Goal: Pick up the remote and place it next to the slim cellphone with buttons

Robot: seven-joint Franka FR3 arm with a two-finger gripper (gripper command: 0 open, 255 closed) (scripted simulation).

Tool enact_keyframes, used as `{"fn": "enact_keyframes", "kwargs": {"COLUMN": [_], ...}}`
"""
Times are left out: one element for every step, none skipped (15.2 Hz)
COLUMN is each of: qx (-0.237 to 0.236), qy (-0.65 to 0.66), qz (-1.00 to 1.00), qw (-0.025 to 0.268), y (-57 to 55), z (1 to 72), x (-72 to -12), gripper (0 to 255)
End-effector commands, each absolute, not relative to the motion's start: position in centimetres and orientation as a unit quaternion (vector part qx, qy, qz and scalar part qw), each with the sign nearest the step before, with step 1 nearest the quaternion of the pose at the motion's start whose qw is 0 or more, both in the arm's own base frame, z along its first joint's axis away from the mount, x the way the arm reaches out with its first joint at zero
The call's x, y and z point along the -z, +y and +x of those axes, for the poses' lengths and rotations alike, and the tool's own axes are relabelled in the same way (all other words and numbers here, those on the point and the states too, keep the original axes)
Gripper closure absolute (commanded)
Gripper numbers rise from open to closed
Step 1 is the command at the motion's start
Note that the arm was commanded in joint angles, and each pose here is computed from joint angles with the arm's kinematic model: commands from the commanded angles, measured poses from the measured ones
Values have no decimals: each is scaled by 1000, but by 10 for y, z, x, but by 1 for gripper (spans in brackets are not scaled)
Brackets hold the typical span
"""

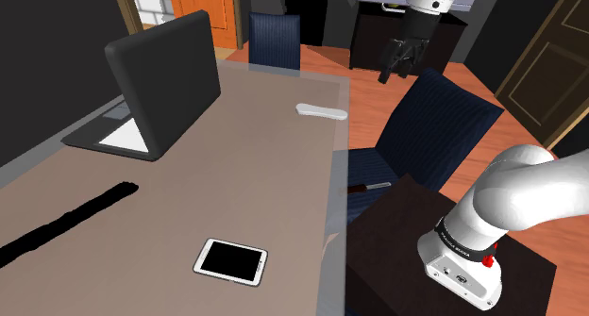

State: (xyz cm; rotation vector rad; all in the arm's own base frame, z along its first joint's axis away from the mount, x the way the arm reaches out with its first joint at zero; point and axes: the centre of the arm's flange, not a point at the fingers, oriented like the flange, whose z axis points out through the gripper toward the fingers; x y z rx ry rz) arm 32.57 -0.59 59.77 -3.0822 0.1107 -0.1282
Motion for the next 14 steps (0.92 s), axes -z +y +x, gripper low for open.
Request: {"fn": "enact_keyframes", "kwargs": {"qx": [42,40,39,38,36,35,34,32,31,29,28,27,25,24], "qy": [36,24,12,0,-13,-25,-37,-49,-61,-73,-85,-97,-109,-121], "qz": [-998,-999,-999,-999,-999,-999,-998,-998,-997,-997,-996,-995,-993,-992], "qw": [27,27,26,26,25,25,24,24,23,23,22,21,21,20], "y": [-6,-12,-17,-23,-28,-33,-38,-43,-47,-51,-55,-58,-62,-65], "z": [326,335,345,354,364,374,384,394,404,415,425,435,446,456], "x": [-598,-590,-582,-575,-567,-559,-551,-543,-536,-528,-520,-512,-504,-497], "gripper": [0,0,0,0,0,0,0,0,0,0,0,0,0,0]}}
